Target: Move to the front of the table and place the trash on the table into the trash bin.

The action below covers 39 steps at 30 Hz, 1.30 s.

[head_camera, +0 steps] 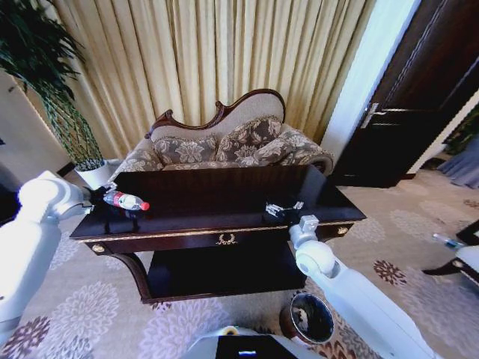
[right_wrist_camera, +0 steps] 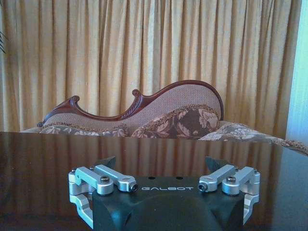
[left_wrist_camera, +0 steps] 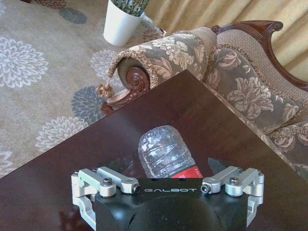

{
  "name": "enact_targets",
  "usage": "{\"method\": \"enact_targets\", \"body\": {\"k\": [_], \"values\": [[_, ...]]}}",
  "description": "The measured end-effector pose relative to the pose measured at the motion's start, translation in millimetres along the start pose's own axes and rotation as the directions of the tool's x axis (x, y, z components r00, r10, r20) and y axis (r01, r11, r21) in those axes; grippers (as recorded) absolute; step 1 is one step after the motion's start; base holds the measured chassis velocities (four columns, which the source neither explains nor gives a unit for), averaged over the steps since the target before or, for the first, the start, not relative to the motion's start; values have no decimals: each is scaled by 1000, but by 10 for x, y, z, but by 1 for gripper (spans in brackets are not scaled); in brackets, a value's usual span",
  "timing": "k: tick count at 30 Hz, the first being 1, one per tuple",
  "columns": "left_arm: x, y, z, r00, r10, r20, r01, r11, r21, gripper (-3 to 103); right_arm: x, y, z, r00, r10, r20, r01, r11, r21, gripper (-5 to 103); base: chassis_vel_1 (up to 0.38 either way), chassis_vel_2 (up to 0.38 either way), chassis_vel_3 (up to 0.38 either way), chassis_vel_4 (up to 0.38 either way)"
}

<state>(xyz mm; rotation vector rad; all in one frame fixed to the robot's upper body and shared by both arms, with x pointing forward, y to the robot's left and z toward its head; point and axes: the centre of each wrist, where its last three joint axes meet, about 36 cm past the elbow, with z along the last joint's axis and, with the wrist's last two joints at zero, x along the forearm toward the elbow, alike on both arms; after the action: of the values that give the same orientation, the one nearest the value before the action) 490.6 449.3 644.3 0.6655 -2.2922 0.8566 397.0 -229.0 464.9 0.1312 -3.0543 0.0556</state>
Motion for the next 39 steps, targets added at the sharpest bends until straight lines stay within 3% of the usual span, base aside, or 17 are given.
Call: {"method": "enact_targets", "body": {"k": [10, 13, 18, 26, 28, 30, 32, 34, 35, 39], "values": [[-79, 19, -45, 1000, 12, -12, -12, 999, 31, 102, 14, -10, -26, 1000, 4, 7, -4, 1000, 0, 100, 0, 0, 0, 0], [-88, 26, -37, 1000, 15, -16, -15, 999, 39, 98, 14, -16, -28, 1000, 6, 7, -6, 1000, 0, 100, 0, 0, 0, 0], [-79, 22, -34, 999, 27, -22, -26, 998, 60, 84, 15, -22, -28, 1000, 8, 10, -8, 1000, 1, 100, 0, 0, 0, 0], [-32, -2, -28, 999, 46, -28, -43, 996, 75, 49, 11, -57, -52, 1000, 11, 20, -11, 1000, 6, 100, 0, 0, 0, 0], [-31, 1, -24, 998, 47, -29, -45, 996, 77, 49, 12, -62, -59, 1000, 11, 22, -12, 1000, 7, 100, 0, 0, 0, 0], [-32, 10, 5, 998, 52, -33, -49, 995, 82, 34, 18, -72, -63, 1000, 12, 23, -12, 1000, 9, 100, 0, 0, 0, 0], [-30, 14, 15, 998, 53, -34, -50, 995, 82, 34, 23, -74, -60, 1000, 11, 22, -11, 1000, 10, 100, 0, 0, 0, 0], [-21, 30, 23, 998, 58, -38, -55, 996, 76, 24, 40, -75, -47, 1000, 11, 18, -11, 1000, 12, 100, 0, 0, 0, 0], [-21, 30, 23, 998, 58, -38, -55, 996, 76, 24, 40, -75, -47, 1000, 11, 18, -11, 1000, 12, 100, 0, 0, 0, 0], [2, 41, 11, 997, 65, -44, -62, 996, 70, 40, 59, -70, -31, 1000, 9, 14, -9, 1000, 14, 100, 0, 0, 0, 0]]}}
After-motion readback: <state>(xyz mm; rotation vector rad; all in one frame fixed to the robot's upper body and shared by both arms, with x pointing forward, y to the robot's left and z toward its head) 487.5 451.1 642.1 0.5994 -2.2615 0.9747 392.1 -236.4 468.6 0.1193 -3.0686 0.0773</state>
